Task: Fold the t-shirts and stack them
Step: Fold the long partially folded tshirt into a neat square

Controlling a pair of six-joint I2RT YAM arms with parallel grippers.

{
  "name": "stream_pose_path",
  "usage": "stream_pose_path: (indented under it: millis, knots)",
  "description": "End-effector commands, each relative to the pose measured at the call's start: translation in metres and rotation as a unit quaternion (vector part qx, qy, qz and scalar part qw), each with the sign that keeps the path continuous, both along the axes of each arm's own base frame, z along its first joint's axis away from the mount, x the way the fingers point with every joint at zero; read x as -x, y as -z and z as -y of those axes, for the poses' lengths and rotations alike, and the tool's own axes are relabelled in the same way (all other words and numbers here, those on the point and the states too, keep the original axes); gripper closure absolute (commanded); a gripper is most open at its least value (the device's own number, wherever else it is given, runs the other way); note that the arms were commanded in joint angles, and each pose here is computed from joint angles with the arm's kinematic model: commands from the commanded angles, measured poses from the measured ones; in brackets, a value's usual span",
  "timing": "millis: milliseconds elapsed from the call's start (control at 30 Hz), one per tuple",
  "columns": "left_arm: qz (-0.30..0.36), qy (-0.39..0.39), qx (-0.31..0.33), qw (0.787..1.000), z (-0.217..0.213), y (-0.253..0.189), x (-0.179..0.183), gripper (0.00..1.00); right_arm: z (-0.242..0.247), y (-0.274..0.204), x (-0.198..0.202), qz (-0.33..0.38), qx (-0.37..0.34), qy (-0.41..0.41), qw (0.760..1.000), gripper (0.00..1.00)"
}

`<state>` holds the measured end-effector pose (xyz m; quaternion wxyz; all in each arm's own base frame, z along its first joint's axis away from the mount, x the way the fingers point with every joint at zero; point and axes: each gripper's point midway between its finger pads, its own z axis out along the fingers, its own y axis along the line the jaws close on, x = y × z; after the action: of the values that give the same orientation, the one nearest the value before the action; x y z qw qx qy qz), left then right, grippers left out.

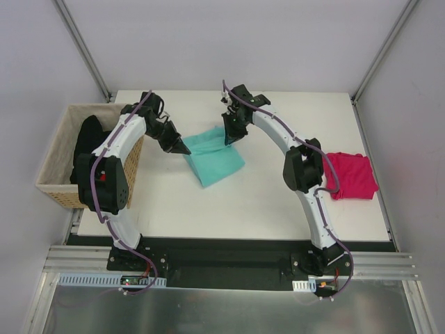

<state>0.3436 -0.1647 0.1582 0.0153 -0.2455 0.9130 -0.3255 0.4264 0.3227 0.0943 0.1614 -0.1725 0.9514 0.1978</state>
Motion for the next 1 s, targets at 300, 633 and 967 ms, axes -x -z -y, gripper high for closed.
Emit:
stream_pose_path:
  millis: [300,633,967]
  knots:
    - [-0.011,0.002,-0.011,1.000,-0.009,0.007,0.006,0.83,0.000,-0.028,-0.027,0.064,-0.016,-0.001,0.998,0.58]
    - [-0.009,-0.001,-0.018,1.000,-0.012,0.007,0.007,0.74,0.013,-0.048,-0.040,0.100,-0.013,0.022,0.995,0.57]
    - [-0.019,0.000,-0.026,0.999,-0.016,0.014,0.024,0.74,0.034,-0.040,-0.008,0.066,0.010,0.019,0.998,0.60]
